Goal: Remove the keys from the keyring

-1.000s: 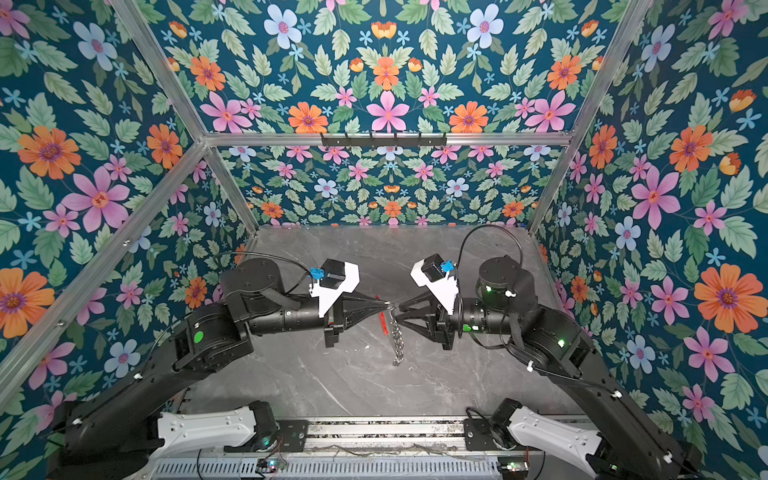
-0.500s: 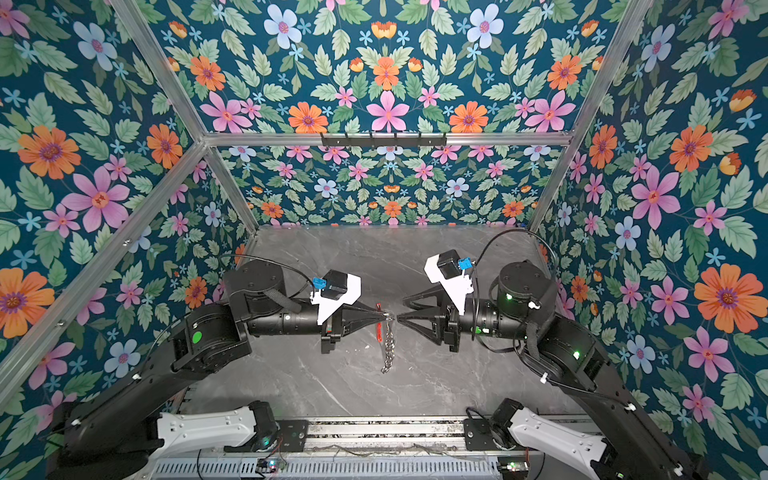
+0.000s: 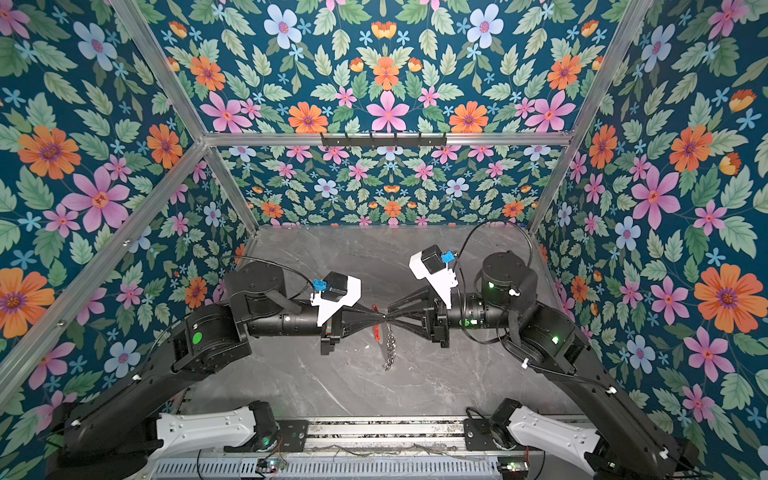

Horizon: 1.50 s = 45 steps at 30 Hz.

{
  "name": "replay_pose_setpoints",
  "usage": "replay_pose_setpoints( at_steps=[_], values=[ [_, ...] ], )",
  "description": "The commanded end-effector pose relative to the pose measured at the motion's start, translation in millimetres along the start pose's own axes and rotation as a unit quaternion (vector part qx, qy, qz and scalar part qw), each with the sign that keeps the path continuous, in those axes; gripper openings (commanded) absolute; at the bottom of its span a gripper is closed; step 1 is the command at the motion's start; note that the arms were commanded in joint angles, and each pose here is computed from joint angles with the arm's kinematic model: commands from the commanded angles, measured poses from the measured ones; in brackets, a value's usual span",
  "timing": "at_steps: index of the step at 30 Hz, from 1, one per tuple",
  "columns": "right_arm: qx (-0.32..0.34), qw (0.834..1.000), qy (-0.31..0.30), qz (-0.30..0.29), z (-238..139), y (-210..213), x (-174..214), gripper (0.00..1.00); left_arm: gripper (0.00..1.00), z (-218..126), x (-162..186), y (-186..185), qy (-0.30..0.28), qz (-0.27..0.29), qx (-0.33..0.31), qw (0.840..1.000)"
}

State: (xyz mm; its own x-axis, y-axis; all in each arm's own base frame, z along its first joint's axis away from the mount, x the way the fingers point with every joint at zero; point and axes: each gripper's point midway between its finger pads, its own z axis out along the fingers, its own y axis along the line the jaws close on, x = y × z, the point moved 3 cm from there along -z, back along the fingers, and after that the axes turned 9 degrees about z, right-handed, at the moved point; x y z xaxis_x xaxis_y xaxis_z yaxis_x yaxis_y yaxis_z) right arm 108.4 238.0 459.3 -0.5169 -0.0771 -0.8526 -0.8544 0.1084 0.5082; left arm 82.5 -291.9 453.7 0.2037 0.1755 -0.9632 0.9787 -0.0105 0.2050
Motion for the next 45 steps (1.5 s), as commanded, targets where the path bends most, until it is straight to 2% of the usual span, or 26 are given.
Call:
replay_pose_setpoints(
  at_steps=[1,4,9,13,19,22,25,40,45],
  values=[
    [-0.010,1.000,-0.004,-0.005,1.0,2.3,-2.5,0.24,0.00,-2.2,-9.3,2.1,-0.020,0.006,-0.006,1.000],
    [-0.010,1.000,-0.002,-0.004,2.2,1.0,-1.5,0.18,0.00,-1.6,-9.6,2.9,-0.020,0.005,-0.006,1.000],
    [-0.005,1.000,0.001,-0.002,3.1,-1.7,0.6,0.16,0.00,-2.1,-10.2,3.5,-0.021,0.004,-0.006,1.000],
    [0.003,1.000,-0.003,-0.002,2.0,-2.8,-0.6,0.00,0.00,-0.8,-9.5,5.0,-0.019,0.001,-0.008,1.000],
    [0.019,1.000,0.004,0.006,1.9,-6.7,0.0,0.00,0.00,-0.5,-7.3,8.4,-0.010,-0.009,-0.017,1.000],
    [0.034,0.999,0.021,0.011,1.6,-10.4,2.8,0.00,0.16,-1.6,-5.9,9.0,0.000,-0.013,-0.020,1.000],
    [0.050,0.998,0.040,0.011,-0.2,-12.2,4.2,0.00,0.23,-2.4,-4.9,7.6,0.010,-0.017,-0.015,1.000],
    [0.053,0.995,0.084,0.027,-5.6,-14.8,-2.5,0.00,0.25,3.9,-0.2,4.5,0.056,-0.035,0.019,0.998],
    [0.048,0.995,0.086,0.026,-4.9,-12.9,-4.9,0.00,0.30,11.4,4.5,5.1,0.073,-0.043,0.031,0.996]
  ],
)
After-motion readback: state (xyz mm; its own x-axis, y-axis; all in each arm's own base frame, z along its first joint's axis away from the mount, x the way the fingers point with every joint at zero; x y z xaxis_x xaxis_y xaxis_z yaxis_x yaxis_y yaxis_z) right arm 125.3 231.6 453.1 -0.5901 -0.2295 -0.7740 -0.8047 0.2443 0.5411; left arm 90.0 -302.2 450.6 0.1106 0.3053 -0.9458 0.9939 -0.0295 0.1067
